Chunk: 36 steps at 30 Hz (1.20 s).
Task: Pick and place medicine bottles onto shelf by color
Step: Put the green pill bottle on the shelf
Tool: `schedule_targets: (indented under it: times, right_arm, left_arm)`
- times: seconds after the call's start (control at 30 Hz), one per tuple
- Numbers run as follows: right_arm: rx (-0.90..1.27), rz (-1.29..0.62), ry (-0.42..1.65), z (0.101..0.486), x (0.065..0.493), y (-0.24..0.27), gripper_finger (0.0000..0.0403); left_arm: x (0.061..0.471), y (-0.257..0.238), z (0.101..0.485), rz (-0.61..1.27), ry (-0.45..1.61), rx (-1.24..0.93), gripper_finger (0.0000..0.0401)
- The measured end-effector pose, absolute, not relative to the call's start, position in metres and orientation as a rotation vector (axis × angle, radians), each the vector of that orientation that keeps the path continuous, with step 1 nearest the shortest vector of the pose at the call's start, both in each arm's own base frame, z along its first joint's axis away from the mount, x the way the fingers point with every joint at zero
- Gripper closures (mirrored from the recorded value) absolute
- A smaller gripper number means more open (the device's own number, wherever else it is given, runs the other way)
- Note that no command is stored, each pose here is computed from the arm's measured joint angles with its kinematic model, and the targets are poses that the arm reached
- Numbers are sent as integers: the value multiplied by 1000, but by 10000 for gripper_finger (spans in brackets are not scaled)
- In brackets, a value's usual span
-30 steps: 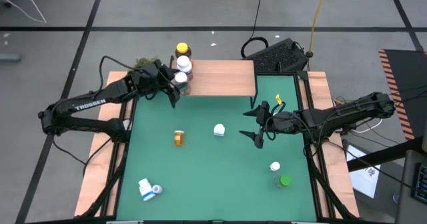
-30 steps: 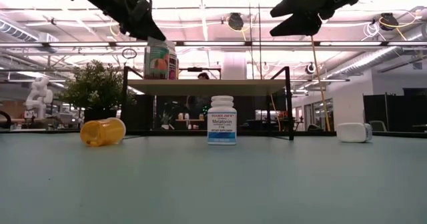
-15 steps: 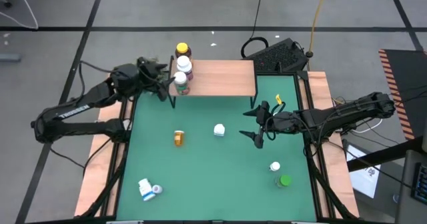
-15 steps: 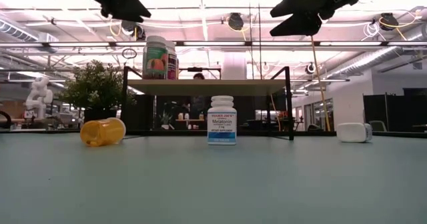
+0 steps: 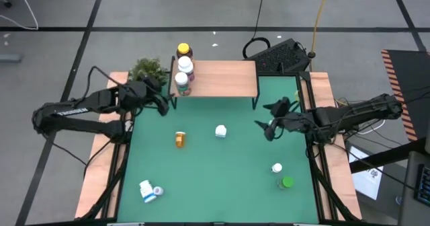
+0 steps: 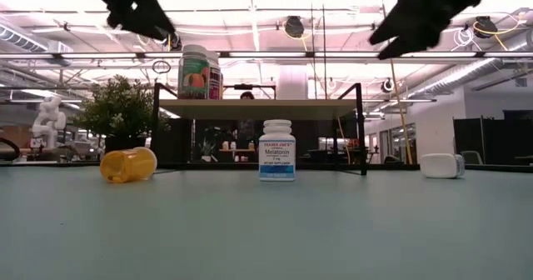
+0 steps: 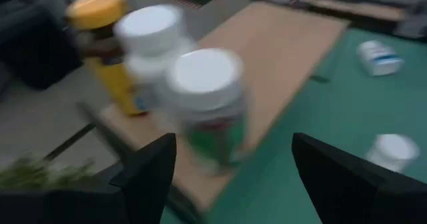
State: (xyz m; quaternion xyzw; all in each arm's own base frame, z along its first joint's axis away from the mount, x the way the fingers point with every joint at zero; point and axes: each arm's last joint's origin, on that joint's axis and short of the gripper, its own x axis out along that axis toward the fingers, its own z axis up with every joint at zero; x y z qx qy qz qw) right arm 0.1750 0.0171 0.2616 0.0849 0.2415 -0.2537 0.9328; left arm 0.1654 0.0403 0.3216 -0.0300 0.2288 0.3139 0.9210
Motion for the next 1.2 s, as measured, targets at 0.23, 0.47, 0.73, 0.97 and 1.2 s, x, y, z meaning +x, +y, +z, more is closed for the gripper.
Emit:
schedule_targets:
  times: [0.23,0.47,0.73,0.97,1.2]
  right_arm:
    - [325,-537,512,247,167,17,40]
    - [335,-276,680,210,174,38,40]
    - [397,159,781,246,165,83,61]
    - [423,170,951,249,132,115,64]
    - [520,115,1263,228,97,149,65]
  left_arm:
    - [208,8,307,517,476,3,100]
    - [249,-11,280,448,520,37,100]
    - [287,-18,255,409,477,23,100]
    - [316,-31,242,232,373,-59,100]
    - [335,-79,232,25,182,-52,100]
